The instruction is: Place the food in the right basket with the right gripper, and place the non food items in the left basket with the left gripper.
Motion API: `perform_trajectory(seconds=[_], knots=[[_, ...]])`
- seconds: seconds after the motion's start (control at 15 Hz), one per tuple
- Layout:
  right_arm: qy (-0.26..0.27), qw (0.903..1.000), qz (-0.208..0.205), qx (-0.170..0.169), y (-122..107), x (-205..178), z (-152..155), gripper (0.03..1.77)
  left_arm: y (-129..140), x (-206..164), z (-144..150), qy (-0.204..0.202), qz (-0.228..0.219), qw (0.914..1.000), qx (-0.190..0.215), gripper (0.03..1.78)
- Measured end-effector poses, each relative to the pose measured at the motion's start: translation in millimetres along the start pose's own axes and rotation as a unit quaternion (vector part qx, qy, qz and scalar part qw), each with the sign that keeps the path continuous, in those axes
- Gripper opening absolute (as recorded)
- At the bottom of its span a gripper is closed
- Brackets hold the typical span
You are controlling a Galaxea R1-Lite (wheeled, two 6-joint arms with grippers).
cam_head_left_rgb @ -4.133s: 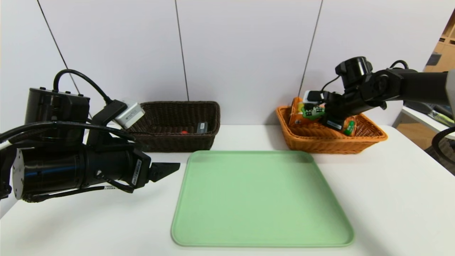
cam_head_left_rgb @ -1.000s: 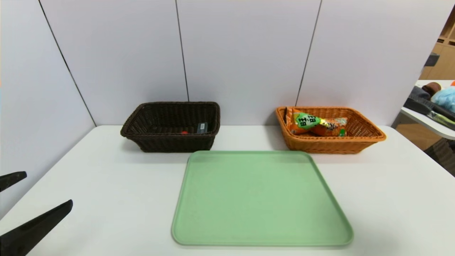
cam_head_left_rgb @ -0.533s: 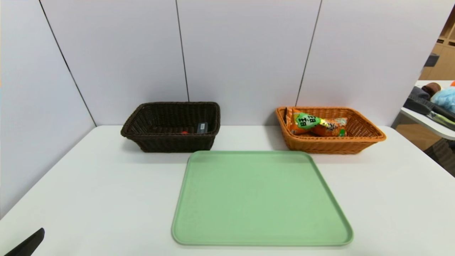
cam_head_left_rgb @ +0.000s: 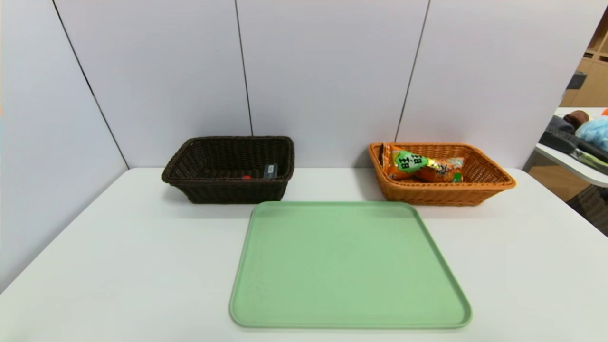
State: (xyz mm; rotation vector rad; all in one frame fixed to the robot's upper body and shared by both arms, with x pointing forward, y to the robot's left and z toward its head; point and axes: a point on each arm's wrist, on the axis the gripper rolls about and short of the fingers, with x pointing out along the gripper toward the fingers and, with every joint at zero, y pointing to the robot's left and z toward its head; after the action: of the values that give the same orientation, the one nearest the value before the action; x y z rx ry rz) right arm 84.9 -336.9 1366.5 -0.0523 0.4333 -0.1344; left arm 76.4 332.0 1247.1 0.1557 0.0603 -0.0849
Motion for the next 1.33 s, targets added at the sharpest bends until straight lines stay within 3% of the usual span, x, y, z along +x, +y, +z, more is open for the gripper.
perform_trajectory(seconds=[0.2,0.4,0.8,1.33], knots=[[0.006,0.9988,0.045,-0.018,0,-2,-5,1.69,-3,-3,-14,0.000,0.010,0.9999,0.010,1.69],[0.003,0.9979,0.060,-0.021,-1,-5,-16,1.70,-5,-4,-31,0.005,0.013,0.9997,0.019,1.69],[-0.030,0.9976,0.060,-0.017,-3,-18,-40,1.70,-10,-6,-58,-0.004,0.013,0.9998,0.016,1.69],[-0.081,0.9958,0.043,-0.007,-3,-34,-83,1.70,-10,-4,-62,-0.035,0.019,0.9989,-0.024,1.69]])
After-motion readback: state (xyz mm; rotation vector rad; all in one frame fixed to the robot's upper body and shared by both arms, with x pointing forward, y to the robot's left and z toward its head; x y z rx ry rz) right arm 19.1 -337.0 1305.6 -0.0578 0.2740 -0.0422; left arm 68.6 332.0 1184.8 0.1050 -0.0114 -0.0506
